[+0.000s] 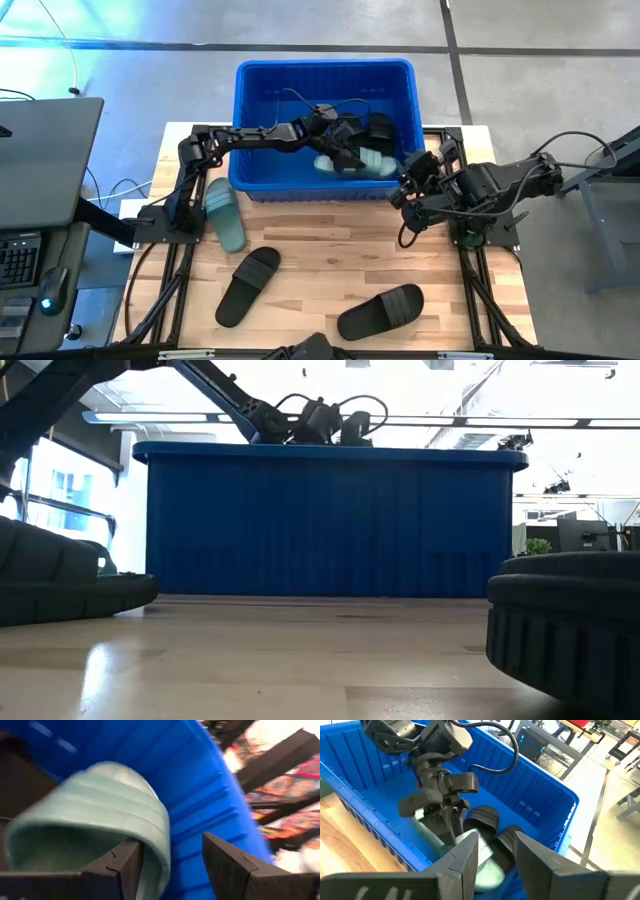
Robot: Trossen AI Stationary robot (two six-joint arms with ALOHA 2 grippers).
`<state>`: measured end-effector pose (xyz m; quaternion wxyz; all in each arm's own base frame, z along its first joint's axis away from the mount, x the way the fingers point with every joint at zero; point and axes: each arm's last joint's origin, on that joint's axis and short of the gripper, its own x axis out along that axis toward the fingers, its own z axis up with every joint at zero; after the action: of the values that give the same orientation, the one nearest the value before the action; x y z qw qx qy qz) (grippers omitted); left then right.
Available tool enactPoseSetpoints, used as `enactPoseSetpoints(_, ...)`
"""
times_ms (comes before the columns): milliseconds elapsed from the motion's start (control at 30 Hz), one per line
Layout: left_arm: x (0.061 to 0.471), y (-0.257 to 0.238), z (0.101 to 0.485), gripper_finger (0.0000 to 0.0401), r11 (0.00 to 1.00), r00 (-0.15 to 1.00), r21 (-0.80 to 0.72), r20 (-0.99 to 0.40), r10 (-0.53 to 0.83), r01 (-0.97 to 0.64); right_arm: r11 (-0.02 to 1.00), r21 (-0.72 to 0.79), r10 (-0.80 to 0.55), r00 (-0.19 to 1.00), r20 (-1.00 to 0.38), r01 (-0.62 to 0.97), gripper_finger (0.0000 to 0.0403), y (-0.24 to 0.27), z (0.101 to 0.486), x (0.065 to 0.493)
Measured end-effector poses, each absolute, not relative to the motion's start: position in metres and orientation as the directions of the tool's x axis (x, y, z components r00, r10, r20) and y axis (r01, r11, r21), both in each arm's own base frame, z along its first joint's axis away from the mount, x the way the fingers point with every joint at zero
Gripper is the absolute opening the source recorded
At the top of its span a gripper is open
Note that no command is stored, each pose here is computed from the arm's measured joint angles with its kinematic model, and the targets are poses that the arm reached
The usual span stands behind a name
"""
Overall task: Pick and place slides into bin
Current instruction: Put the green slide into the blue bin
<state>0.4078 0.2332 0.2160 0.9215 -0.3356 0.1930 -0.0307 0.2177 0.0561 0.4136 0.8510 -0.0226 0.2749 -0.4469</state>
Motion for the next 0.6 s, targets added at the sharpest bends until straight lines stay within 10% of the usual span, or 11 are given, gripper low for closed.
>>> enactPoseSetpoints(600,0.41,0.227,0.23,0.0184,0.692,0.873,-0.719,-0.381,-0.305,-0.071,0.595,-0.289,-0.778,0.449,-0.439,0.75,0.0114,0.056,0.414,0.218)
